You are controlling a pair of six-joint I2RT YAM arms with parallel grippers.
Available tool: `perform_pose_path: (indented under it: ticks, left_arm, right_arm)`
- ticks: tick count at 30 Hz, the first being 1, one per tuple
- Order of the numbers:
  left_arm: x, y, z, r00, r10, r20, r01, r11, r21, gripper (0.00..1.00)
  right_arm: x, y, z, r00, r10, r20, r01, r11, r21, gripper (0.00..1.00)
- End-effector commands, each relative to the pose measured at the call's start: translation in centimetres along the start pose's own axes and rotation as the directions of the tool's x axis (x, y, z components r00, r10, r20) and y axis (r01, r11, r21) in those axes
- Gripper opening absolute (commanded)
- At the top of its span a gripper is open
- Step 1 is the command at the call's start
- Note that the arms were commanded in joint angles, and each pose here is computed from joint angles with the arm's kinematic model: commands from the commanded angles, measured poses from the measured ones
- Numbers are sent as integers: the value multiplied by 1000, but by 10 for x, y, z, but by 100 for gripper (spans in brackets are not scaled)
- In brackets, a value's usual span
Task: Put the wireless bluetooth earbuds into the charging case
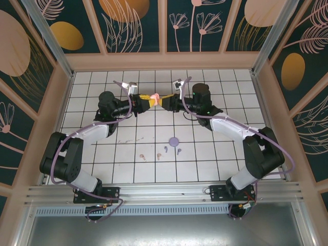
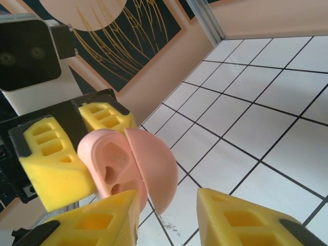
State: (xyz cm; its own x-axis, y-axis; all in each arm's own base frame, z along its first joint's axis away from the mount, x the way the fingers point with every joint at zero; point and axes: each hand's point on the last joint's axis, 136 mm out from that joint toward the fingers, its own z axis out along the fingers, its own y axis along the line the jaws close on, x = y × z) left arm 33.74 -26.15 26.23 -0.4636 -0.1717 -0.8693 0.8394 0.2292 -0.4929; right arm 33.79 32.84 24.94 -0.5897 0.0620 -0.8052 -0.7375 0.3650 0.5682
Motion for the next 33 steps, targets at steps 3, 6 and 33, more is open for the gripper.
perform_pose_path:
  ticks: [3,6,33]
  left_arm:
    - [-2,-10,4,1000,23,6,-23,999,36,0]
    - [-1,-11,4,1000,24,4,-24,999,40,0]
    - [-3,-13,5,999,31,7,-32,999,43,0]
  right_arm:
    - [-18,3,6,999,-21,37,22,1000,-11,33]
    - [-21,3,8,999,-21,40,21,1000,-13,32]
    - [-6,4,10,1000,6,26,-6,1000,-13,29]
